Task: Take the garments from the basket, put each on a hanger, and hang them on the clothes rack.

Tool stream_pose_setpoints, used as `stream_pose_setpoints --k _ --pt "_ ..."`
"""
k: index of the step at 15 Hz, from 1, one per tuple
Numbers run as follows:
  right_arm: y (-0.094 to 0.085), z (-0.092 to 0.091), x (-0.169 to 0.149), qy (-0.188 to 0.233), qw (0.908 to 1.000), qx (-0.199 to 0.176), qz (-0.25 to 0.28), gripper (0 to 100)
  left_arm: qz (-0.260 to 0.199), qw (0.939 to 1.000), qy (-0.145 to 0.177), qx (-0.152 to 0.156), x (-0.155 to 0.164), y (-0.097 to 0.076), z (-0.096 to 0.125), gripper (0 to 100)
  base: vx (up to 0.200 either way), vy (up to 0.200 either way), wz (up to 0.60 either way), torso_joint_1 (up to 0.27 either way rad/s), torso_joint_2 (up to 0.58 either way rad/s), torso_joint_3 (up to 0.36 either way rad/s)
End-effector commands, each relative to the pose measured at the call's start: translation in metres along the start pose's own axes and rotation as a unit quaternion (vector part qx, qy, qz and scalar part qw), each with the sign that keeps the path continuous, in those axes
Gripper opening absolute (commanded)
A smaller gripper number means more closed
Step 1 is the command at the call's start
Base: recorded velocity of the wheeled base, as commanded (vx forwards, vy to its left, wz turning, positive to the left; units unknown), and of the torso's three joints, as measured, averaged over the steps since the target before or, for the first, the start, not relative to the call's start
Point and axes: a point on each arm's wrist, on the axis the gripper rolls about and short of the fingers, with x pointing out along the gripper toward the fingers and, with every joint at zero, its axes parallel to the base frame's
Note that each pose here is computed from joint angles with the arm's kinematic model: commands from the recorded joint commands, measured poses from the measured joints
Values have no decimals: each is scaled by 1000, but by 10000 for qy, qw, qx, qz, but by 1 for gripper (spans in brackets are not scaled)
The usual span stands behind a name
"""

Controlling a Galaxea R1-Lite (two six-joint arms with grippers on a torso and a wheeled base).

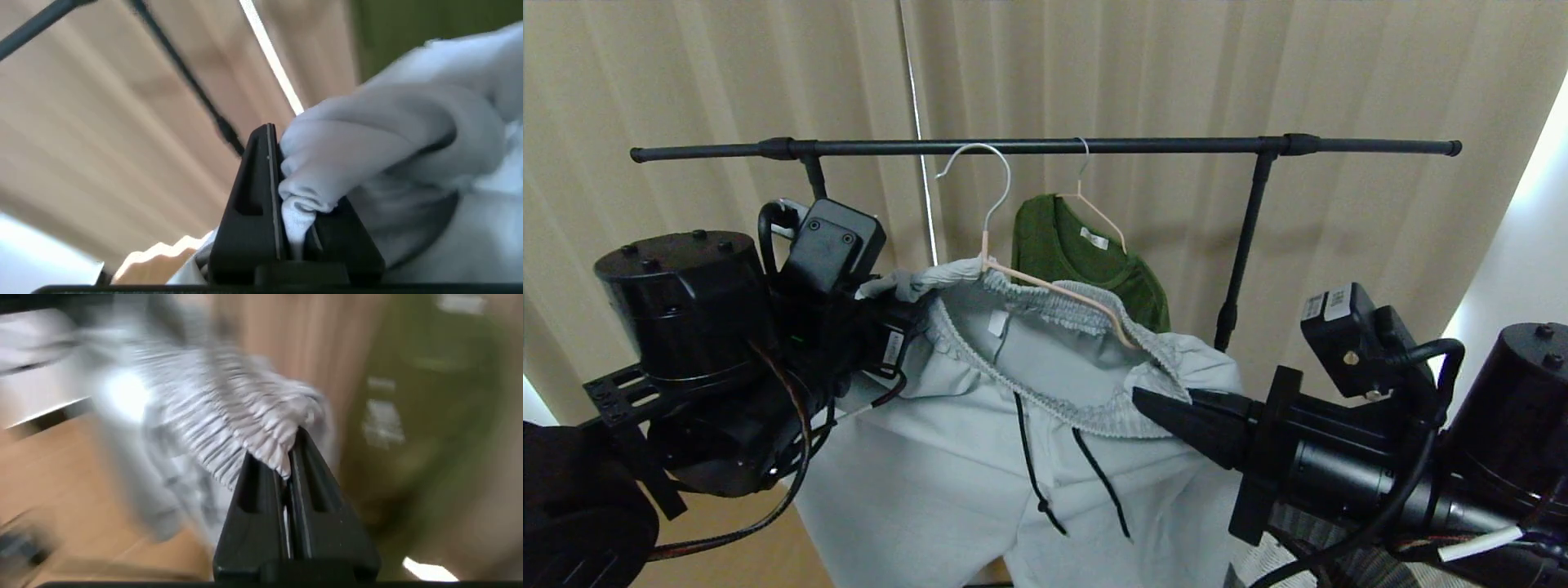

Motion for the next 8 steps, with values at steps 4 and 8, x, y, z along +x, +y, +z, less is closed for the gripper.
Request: stream_pose_setpoints --k 4,8 --pt "4 -8 -4 141 9999 -1 62 0 4 10000 -25 -70 0 0 1 0 0 0 0 0 0 0" --pt "3 -9 -8 119 9996 -134 -212 100 22 9999 -31 -140 0 1 2 0 0 0 0 0 0 0"
